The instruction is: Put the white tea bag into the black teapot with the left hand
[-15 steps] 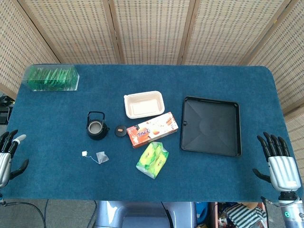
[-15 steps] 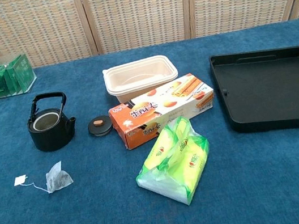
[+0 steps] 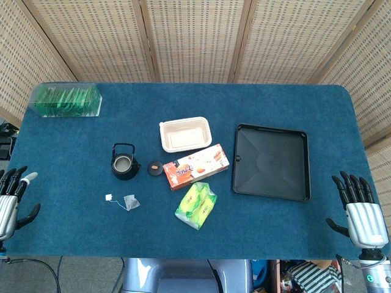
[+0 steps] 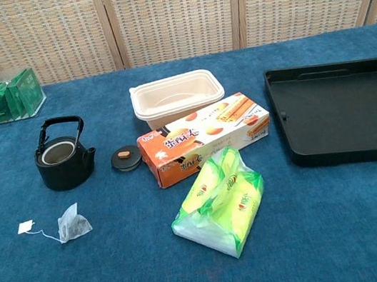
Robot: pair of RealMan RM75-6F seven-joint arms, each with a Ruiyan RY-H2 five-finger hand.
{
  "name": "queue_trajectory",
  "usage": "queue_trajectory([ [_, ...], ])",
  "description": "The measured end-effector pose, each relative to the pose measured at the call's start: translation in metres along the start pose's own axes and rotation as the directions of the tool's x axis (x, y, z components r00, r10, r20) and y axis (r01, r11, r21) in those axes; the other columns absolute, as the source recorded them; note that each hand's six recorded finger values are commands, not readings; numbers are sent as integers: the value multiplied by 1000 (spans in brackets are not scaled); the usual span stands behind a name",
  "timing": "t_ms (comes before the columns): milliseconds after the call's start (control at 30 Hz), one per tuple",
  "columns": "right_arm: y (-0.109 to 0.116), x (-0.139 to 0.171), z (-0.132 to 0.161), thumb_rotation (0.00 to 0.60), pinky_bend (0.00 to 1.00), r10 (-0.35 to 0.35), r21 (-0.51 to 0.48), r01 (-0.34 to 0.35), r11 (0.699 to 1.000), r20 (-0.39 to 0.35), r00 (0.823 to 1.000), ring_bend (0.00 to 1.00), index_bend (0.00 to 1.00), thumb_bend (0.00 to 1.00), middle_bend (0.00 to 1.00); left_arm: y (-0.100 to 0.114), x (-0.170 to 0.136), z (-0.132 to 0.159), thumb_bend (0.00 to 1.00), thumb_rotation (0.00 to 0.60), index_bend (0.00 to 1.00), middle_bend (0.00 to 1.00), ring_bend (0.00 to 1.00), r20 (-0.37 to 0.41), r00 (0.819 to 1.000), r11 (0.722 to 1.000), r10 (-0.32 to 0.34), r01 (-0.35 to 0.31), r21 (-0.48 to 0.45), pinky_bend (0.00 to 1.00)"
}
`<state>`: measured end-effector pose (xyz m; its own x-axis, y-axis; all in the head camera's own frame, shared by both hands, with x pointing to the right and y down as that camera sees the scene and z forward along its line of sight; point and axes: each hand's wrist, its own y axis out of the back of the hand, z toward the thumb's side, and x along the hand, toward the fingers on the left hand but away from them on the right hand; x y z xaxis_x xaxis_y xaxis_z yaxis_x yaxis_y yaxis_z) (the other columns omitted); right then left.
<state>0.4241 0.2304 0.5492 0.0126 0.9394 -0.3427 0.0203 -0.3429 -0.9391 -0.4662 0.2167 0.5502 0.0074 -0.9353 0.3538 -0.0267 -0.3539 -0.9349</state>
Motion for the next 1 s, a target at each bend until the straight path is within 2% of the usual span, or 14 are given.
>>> queue_trajectory([
  [300,4,2,0,600,90,0,12,0,1000,11,1000,0,96,16,97,-4,4,2,337,600,191,96,79,19,1000,1000,-2,2,-12,43],
  [400,5,2,2,600,90,-3,12,3,1000,8,1000,0,96,16,97,-3,6,3,337,600,191,126,123,30,1000,1000,1,-1,-10,154],
  [467,5,2,3,600,90,-3,11,3,1000,8,1000,0,97,16,97,-2,7,5,336,600,191,184,212,39,999,1000,2,-2,-9,299],
  [600,5,2,3,600,90,2,11,-2,1000,9,1000,0,97,16,97,-3,11,12,337,600,197,341,375,80,997,1000,-5,6,-5,464],
  [767,7,0,5,600,90,-2,16,2,1000,4,1000,0,97,16,100,-6,22,27,341,600,335,661,642,155,987,999,-35,32,23,671],
  [867,7,0,5,600,90,-2,16,2,1000,5,1000,0,97,16,103,-9,31,39,343,600,422,748,711,202,977,998,-64,59,32,713],
  [1000,6,2,4,600,90,8,14,-8,1000,13,1000,0,96,16,103,-14,45,55,344,600,465,773,736,265,958,994,-107,98,47,721],
])
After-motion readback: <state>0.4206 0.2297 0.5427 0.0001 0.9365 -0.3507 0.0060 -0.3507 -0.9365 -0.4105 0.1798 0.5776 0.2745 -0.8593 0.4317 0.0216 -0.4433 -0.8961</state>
